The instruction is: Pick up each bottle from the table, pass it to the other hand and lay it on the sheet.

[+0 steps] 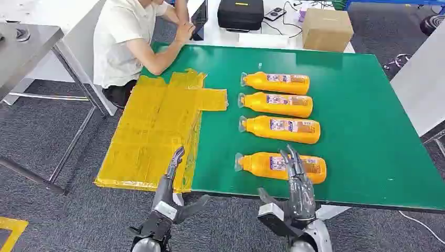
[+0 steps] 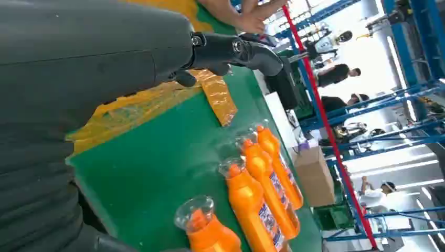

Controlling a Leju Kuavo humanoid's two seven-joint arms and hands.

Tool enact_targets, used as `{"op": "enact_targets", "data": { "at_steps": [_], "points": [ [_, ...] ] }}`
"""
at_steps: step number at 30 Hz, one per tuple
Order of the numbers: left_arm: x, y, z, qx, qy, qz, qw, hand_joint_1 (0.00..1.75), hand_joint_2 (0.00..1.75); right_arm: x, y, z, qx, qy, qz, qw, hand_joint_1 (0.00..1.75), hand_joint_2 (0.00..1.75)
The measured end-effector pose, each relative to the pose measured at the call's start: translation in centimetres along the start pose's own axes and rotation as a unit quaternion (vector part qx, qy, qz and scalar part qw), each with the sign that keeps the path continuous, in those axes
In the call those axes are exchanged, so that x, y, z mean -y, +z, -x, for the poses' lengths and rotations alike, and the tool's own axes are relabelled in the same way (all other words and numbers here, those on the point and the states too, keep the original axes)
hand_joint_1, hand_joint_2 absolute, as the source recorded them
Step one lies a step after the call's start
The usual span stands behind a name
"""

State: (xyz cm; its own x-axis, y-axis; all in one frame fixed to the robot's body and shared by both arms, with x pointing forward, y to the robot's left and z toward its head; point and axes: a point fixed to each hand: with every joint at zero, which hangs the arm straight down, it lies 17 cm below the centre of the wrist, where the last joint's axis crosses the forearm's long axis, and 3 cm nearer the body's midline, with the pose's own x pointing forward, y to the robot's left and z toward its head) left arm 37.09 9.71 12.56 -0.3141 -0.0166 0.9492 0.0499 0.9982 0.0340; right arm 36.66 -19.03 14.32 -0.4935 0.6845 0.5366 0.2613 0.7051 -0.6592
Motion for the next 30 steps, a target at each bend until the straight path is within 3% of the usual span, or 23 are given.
{"op": "enact_targets", "data": {
  "at_steps": [11,18,23,30],
  "points": [
    [1.7,-0.1,-0.9,0.015,0.000,0.022,1.000,0.00,1.75,1.2,-1.2,0.7,-0.001,-0.023,0.018,1.000,0.00,1.75],
    [2.7,0.1,-0.8,0.010,0.013,0.036,0.999,0.00,1.75,0.9,-0.9,0.0,-0.015,-0.094,0.038,0.995,0.00,1.75],
    [3.5,0.4,-0.6,0.007,0.017,0.047,0.999,0.00,1.75,0.5,-0.2,0.4,-0.012,0.010,0.021,1.000,0.00,1.75],
    [4.0,0.3,-0.4,0.004,0.020,0.056,0.998,0.00,1.75,-0.1,0.8,1.6,0.003,0.095,-0.023,0.995,0.00,1.75]
  ]
}}
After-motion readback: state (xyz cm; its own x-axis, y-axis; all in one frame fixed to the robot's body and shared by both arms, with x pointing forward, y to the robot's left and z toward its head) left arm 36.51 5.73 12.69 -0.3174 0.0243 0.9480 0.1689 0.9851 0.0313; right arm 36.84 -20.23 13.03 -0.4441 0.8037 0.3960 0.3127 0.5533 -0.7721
